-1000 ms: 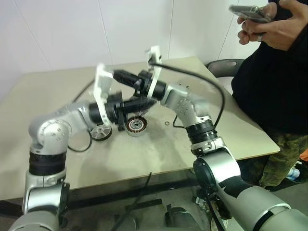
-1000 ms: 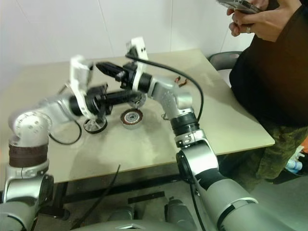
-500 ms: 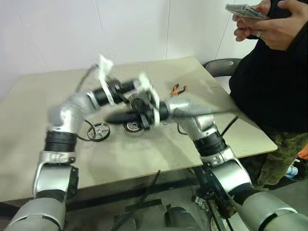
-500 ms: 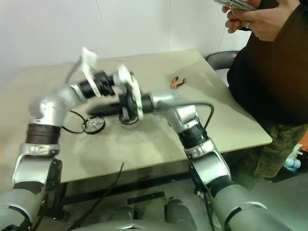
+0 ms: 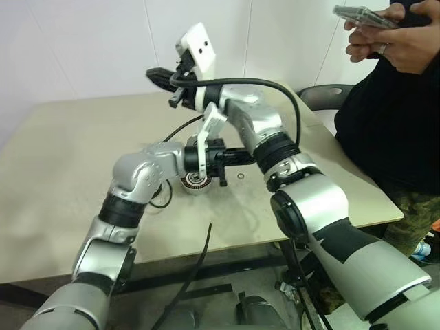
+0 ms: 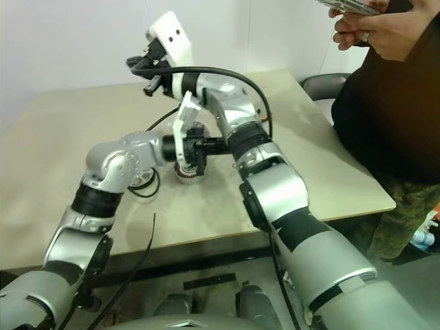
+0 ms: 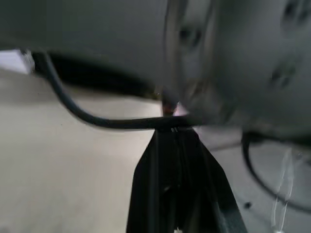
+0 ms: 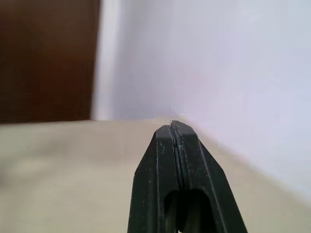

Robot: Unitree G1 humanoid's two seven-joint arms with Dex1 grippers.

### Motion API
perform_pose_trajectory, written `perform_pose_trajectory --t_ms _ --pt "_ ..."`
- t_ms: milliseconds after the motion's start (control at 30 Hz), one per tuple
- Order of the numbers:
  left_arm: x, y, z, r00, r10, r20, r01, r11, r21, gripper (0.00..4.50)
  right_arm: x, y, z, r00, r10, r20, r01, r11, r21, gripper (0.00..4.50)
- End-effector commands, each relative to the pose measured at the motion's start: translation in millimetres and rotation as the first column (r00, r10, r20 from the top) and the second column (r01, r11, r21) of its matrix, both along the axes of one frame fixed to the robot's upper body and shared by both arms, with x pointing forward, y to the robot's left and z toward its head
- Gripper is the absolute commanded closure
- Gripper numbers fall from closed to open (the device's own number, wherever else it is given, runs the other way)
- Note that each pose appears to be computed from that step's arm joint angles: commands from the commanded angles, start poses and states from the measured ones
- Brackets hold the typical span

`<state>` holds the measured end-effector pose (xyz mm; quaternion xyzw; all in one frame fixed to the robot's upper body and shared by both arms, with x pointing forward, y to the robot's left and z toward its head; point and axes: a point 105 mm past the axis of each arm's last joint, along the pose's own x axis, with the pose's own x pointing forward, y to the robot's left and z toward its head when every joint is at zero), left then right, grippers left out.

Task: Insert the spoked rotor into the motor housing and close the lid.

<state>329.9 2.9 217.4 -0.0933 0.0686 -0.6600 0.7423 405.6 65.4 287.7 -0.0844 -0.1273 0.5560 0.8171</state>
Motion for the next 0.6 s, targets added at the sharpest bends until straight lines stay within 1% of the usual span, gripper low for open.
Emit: perform_pose_trajectory --t_ms 33,67,100,133,200,267,333,400,500,533,600 --pt "62 39 122 0.898 0.376 0.231 -0.316 0.913 -0.257 4.48 -89 72 -120 0.833 0.449 -0.324 -0.512 0.847 -0.142 4.50" --pt "71 43 121 0.893 0.405 0.196 -0.351 0.899 -0.263 4.48 -97 74 -119 0.807 0.492 -0.326 -0.553 0.823 -0.128 4.50" --pt "69 47 120 0.904 0.384 0.189 -0.328 0.905 -0.270 4.48 -104 76 -115 0.787 0.531 -0.315 -0.587 0.801 -0.115 4.50" --pt "65 49 121 0.915 0.353 0.196 -0.294 0.915 -0.275 4.48 -106 77 -112 0.787 0.538 -0.300 -0.589 0.801 -0.108 4.50" --pt "46 48 119 0.934 0.253 0.250 -0.188 0.948 -0.256 4.48 -100 76 -100 0.805 0.517 -0.292 -0.554 0.831 -0.056 4.50" --pt "37 47 114 0.938 0.205 0.279 -0.143 0.963 -0.227 4.48 -94 74 -89 0.809 0.506 -0.301 -0.532 0.847 -0.007 4.50" --pt "34 51 92 0.939 0.178 0.293 -0.144 0.980 -0.134 4.48 -90 65 -53 0.779 0.549 -0.303 -0.539 0.833 0.121 4.50" --pt "33 56 69 0.948 0.162 0.274 -0.152 0.987 -0.059 4.48 -93 55 -20 0.740 0.614 -0.275 -0.574 0.789 0.218 4.50" --pt "28 65 38 0.966 0.143 0.216 -0.149 0.989 0.013 4.48 -106 42 25 0.697 0.693 -0.184 -0.634 0.715 0.294 4.50" --pt "25 67 27 0.970 0.130 0.207 -0.143 0.989 0.049 4.48 -109 39 39 0.692 0.706 -0.153 -0.642 0.698 0.318 4.50" --pt "22 70 11 0.971 0.145 0.189 -0.163 0.983 0.084 4.48 -111 34 59 0.694 0.710 -0.115 -0.637 0.681 0.362 4.50"
